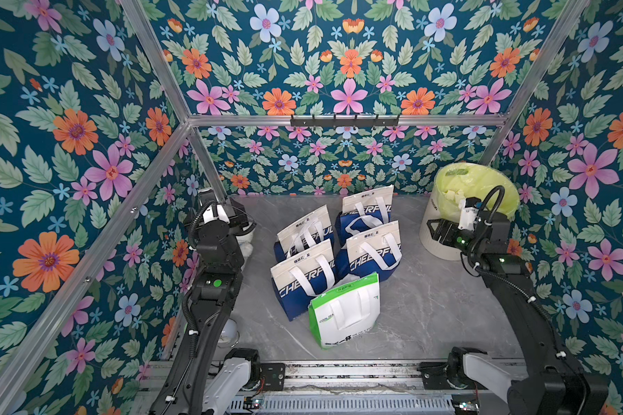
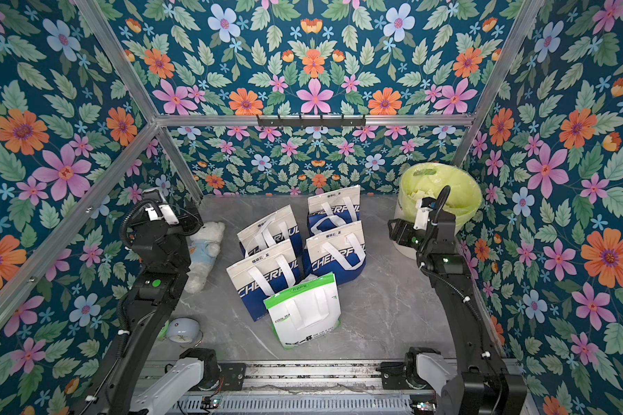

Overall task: Shred takeout receipts and throw away
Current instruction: Move the trash bin to the center of the board, then reset both arms

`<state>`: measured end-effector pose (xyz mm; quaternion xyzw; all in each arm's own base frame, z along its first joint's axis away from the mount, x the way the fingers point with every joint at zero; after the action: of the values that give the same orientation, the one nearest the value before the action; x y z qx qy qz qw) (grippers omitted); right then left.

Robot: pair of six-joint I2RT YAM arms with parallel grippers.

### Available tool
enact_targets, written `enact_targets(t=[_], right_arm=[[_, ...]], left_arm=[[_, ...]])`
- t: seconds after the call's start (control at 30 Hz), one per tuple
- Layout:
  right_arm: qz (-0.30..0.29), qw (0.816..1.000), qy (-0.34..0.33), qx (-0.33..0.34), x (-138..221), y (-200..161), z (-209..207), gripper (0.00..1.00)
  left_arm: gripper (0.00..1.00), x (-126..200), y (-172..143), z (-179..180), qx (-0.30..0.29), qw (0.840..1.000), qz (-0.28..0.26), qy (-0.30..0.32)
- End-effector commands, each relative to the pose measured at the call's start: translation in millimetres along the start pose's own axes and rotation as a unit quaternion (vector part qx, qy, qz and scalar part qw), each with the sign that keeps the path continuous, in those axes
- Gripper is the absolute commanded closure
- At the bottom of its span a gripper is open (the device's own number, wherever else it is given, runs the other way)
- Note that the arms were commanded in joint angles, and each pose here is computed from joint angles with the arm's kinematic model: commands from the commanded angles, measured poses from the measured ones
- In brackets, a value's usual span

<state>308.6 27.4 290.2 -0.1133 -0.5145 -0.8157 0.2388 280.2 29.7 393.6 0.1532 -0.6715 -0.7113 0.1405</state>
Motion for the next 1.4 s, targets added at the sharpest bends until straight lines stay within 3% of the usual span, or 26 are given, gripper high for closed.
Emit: enact_targets(t=[0.0, 0.07, 0.2, 0.23, 0.27, 0.47, 0.53, 0.6, 0.67, 0.8, 0.97, 1.03, 1.1, 1.23, 1.3, 1.37], right_arm=[[-0.028, 0.996, -0.038, 0.076, 0, -16, -8, 0.21], [-0.052, 0.991, -0.053, 0.112, -1, -30, -12, 0.21], [-0.118, 0.979, -0.097, 0.132, -1, -53, -35, 0.17], [-0.119, 0.978, -0.113, 0.132, -4, -58, -42, 0.04], [-0.112, 0.977, -0.128, 0.13, -10, -63, -49, 0.01], [-0.107, 0.978, -0.151, 0.099, -52, -88, -76, 0.01], [-0.061, 0.979, -0.164, 0.104, -64, -95, -81, 0.01], [-0.054, 0.977, -0.168, 0.116, -72, -104, -88, 0.01], [-0.058, 0.974, -0.187, 0.116, -78, -107, -96, 0.01], [-0.044, 0.975, -0.171, 0.132, -84, -106, -93, 0.01], [-0.064, 0.974, -0.162, 0.145, -80, -105, -91, 0.01], [-0.073, 0.971, -0.136, 0.18, -78, -108, -85, 0.01], [-0.091, 0.972, -0.137, 0.169, -76, -111, -88, 0.01], [-0.163, 0.965, -0.157, 0.135, -74, -112, -112, 0.01], [-0.122, 0.972, -0.161, 0.117, -77, -116, -116, 0.01], [-0.129, 0.971, -0.163, 0.113, -80, -111, -119, 0.01]], left_arm=[[0.01, 2, -36, -1, 0.096, 0.994, 0.036, -0.025], [0.02, 4, -60, 0, 0.119, 0.991, 0.04, -0.034], [0.02, 7, -100, -6, 0.1, 0.992, 0.049, -0.061], [0.02, 9, -109, -8, 0.092, 0.992, 0.05, -0.071], [0.01, 9, -119, -9, 0.089, 0.992, 0.056, -0.072], [0.01, 12, -188, -5, 0.053, 0.993, 0.097, -0.044], [0.01, 17, -206, -1, 0.039, 0.994, 0.098, -0.036], [0.01, 23, -221, 2, 0.027, 0.994, 0.097, -0.034], [0.01, 22, -220, 4, 0.042, 0.995, 0.085, -0.023], [0.01, 18, -222, -7, 0.033, 0.995, 0.079, -0.056], [0.01, 8, -241, -10, 0.017, 0.995, 0.09, -0.045], [0.01, 3, -249, -13, 0.016, 0.995, 0.091, -0.045], [0.03, -5, -254, -20, 0.002, 0.992, 0.113, -0.056], [0.02, -2, -248, -19, 0.014, 0.995, 0.078, -0.058], [0.02, -3, -247, -18, 0.009, 0.996, 0.072, -0.053], [0.03, -5, -246, -23, 0.003, 0.996, 0.06, -0.071]])
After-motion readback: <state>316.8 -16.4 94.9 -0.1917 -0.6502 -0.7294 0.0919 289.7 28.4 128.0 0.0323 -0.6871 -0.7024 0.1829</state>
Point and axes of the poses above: each gripper's point midway between its finger pads, its own x axis back along the fingers, its own z axis along the line the jaws close on, y = z × x, the point moved 5 cm from there along x, back along the fingers, and after that the axes turned 3 degrees about -x, right-handed, at the moved point
